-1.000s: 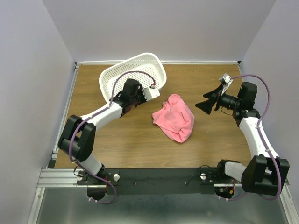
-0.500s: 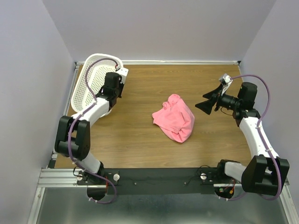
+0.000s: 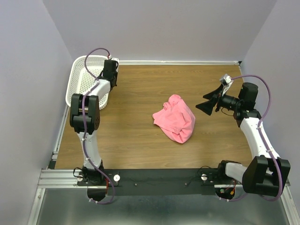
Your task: Fold and stack the t-shirts
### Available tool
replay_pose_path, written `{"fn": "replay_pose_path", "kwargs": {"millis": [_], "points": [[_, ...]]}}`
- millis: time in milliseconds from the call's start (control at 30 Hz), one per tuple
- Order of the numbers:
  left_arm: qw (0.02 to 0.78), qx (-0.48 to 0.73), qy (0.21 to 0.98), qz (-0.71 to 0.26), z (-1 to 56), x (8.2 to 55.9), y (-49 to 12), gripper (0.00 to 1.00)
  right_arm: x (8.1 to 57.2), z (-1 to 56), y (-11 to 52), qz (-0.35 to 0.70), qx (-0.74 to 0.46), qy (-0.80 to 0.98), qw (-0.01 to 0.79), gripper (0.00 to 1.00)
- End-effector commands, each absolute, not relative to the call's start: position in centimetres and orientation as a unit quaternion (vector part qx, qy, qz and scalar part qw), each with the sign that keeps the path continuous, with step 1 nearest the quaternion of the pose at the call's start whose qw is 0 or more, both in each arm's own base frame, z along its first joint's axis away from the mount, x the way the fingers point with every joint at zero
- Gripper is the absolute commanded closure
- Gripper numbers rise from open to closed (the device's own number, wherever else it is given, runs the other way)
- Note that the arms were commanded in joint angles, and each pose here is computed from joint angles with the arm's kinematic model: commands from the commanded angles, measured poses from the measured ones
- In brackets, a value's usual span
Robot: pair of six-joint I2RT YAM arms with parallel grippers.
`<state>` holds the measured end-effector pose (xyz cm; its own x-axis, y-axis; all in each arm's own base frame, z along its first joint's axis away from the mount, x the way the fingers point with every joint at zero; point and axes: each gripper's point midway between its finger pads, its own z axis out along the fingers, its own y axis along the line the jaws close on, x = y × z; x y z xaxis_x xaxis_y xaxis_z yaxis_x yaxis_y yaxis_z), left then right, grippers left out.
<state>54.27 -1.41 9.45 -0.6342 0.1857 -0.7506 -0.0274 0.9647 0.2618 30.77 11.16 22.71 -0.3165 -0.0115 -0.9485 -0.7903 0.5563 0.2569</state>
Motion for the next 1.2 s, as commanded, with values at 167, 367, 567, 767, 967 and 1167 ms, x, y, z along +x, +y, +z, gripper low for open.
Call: {"fn": "replay_pose_path", "kwargs": {"millis": [167, 367, 567, 767, 967, 1167], "points": [[0.396, 0.025, 0.903, 0.166, 9.2, 57.4, 1.5, 0.57, 30.8, 22.5, 11.2, 0.392, -0.281, 0.713, 0.509, 0.03], [0.503, 0.012, 0.858, 0.105, 19.5, 58.0, -0.6, 0.3, 30.8, 21.9, 11.3, 0.403, -0.282, 0.713, 0.5, 0.03], [0.623, 0.012, 0.782, 0.007, 31.9, 50.9, -4.0, 0.28, 29.6, 21.0, 12.8, 0.409, -0.316, 0.713, 0.473, 0.03], [0.716, 0.027, 0.687, -0.118, 36.6, 36.4, -6.1, 0.02, 30.0, 16.2, 16.0, 0.284, -0.401, 0.761, 0.423, 0.06], [0.719, 0.078, 0.675, -0.15, 31.1, 28.7, -7.3, 0.02, 27.8, 13.6, 20.9, 0.186, -0.538, 0.725, 0.389, 0.06], [0.722, 0.069, 0.676, -0.127, 30.0, 27.5, -6.3, 0.02, 26.3, 11.2, 27.9, 0.078, -0.631, 0.684, 0.357, 0.09]]}}
